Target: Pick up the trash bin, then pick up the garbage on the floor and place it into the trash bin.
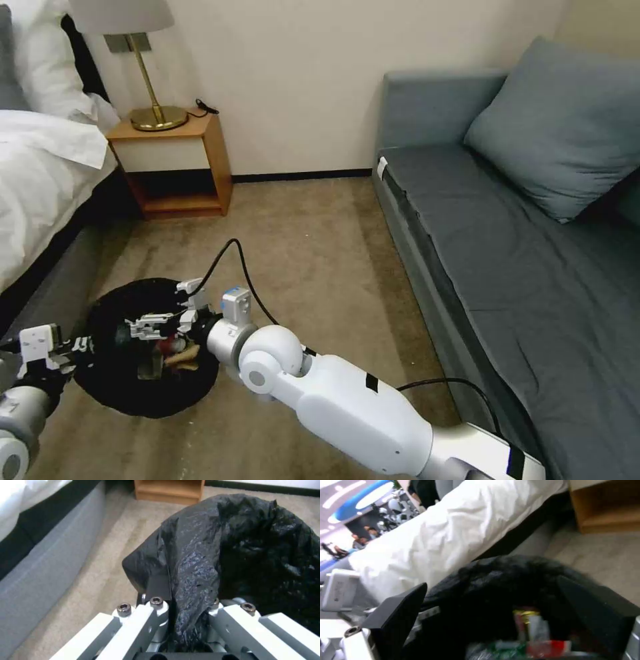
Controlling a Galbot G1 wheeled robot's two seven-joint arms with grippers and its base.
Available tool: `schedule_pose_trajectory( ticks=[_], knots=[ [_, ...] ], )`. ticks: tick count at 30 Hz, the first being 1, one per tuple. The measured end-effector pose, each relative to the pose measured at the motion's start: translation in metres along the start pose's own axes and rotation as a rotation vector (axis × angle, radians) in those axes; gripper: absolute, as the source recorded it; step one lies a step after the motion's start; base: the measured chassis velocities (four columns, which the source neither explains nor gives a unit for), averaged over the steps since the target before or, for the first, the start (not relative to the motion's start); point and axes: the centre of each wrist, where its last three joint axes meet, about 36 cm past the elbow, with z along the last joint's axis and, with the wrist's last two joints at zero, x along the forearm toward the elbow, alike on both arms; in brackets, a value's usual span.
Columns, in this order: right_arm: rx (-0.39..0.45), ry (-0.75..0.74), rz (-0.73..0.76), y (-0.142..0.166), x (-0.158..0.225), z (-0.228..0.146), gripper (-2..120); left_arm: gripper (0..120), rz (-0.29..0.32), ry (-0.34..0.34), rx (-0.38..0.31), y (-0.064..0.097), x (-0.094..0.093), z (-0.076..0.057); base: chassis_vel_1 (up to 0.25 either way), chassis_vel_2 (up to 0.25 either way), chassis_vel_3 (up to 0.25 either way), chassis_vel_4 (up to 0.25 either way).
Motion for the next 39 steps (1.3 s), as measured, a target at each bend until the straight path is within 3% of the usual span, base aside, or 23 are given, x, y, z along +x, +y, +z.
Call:
schedule_pose_trajectory(
  ticks=[5, 10, 11, 15, 16, 19, 25, 30, 39],
  knots=[
    [0.087, -0.05, 0.046, -0.013, 0.018, -0.003, 100, 7, 0.01, 0.011, 0.062, 0.005, -0.006, 0.002, 0.0, 0.0, 0.0, 0.0],
    [0.26, -0.137, 0.185, -0.049, 0.073, -0.006, 100, 7, 0.035, 0.019, 0.204, 0.021, -0.019, 0.005, 0.0, 0.0, 0.0, 0.0],
    [0.26, -0.137, 0.185, -0.049, 0.073, -0.006, 100, 7, 0.035, 0.019, 0.204, 0.021, -0.019, 0.005, 0.0, 0.0, 0.0, 0.0],
    [0.369, -0.17, 0.333, -0.064, 0.143, 0.005, 100, 7, 0.047, 0.012, 0.348, 0.04, -0.03, 0.008, 0.0, 0.0, 0.0, 0.0],
    [0.369, -0.17, 0.333, -0.064, 0.143, 0.005, 100, 7, 0.047, 0.012, 0.348, 0.04, -0.03, 0.008, 0.0, 0.0, 0.0, 0.0],
    [0.435, -0.192, 0.448, -0.07, 0.194, 0.014, 100, 7, 0.045, 0.017, 0.44, 0.057, -0.041, 0.014, 0.0, 0.0, 0.0, 0.0],
    [0.463, -0.213, 0.638, -0.062, 0.272, 0.058, 100, 7, -0.002, 0.043, 0.555, 0.083, -0.066, 0.036, 0.0, 0.0, 0.0, 0.0],
    [0.44, -0.301, 0.787, -0.057, 0.311, 0.081, 100, 7, -0.038, 0.068, 0.615, 0.1, -0.083, 0.05, 0.0, 0.0, 0.0, 0.0],
    [0.432, -0.414, 0.891, -0.042, 0.351, 0.103, 100, 7, -0.094, 0.103, 0.629, 0.111, -0.093, 0.067, 0.0, 0.0, 0.0, 0.0]
  ],
)
